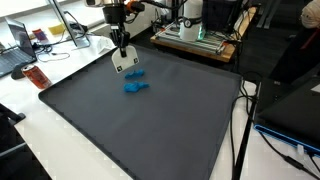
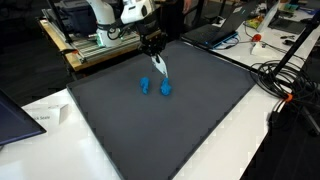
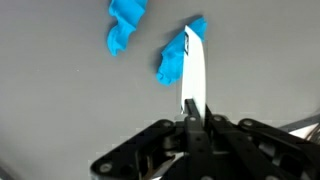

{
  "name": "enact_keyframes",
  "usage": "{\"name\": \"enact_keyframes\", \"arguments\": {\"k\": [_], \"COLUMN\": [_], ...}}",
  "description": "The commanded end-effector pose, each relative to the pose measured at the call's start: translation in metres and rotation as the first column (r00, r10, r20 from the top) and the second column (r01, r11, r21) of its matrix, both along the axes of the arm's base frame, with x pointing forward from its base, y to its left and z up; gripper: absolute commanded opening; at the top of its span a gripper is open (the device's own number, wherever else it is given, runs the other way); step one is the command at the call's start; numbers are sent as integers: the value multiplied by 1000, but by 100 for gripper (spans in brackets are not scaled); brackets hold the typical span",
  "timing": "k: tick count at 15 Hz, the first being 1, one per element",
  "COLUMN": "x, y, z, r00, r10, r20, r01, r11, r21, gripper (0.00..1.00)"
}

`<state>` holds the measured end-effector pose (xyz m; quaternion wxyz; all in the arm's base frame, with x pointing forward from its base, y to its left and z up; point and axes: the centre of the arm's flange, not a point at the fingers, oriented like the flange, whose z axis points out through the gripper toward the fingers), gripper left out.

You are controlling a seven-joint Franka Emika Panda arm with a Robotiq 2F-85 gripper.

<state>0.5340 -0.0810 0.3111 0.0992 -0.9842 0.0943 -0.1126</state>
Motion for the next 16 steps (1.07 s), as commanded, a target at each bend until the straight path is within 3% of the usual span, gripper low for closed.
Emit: {"name": "enact_keyframes", "arguments": {"k": [1,7,8,16], "x": [0,0,-1,3], "y": [6,10,17,48], "z": [-1,-1,1,-3], "r00": [999,997,996,948], "r10": [30,65,92,318], "r20": [-14,-28,-21,-2], "r01": [-30,-67,-94,-315], "r11": [999,996,990,936], "r21": [-29,-50,-102,-157], "gripper": [4,1,1,1]}}
